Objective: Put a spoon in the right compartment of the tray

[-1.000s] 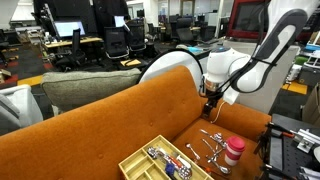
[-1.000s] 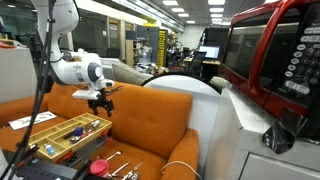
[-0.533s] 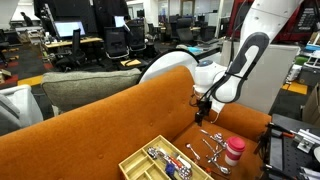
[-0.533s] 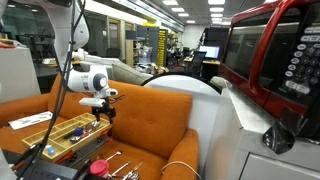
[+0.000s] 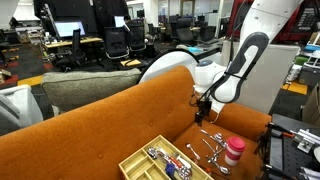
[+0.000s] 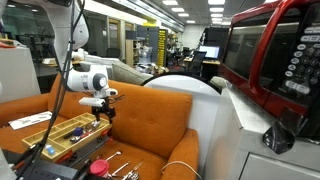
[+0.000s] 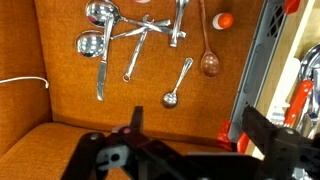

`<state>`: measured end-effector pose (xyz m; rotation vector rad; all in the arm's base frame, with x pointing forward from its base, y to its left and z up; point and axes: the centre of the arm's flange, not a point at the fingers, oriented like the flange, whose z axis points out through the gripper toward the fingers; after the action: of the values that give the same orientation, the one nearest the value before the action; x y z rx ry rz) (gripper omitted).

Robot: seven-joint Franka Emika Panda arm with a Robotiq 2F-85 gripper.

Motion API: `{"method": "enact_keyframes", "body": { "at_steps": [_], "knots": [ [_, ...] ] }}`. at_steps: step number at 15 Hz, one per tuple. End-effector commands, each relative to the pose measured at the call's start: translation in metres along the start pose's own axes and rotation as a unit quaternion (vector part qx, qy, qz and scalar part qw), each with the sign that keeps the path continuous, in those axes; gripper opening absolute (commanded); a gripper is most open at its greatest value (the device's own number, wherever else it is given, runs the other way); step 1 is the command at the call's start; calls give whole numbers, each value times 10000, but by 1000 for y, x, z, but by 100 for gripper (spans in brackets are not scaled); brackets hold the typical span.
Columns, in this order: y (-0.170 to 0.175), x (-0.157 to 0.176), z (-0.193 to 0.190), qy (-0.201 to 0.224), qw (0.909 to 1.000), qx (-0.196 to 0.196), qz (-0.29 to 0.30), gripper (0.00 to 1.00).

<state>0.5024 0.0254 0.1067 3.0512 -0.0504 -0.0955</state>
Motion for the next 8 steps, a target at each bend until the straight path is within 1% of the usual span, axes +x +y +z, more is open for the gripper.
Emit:
{"method": "enact_keyframes", "body": {
  "at_steps": [1, 3, 4, 7, 8],
  "knots": [
    [-7, 8, 15, 119, 9996, 247, -19, 100],
    [-13, 12, 32, 224, 9984, 517, 101, 100],
    [-17, 14, 42, 291, 9977, 593, 152, 100],
    [-26, 21, 82, 218, 9954, 896, 240, 100],
    [-28, 23, 95, 197, 9952, 921, 276, 100]
  ]
}}
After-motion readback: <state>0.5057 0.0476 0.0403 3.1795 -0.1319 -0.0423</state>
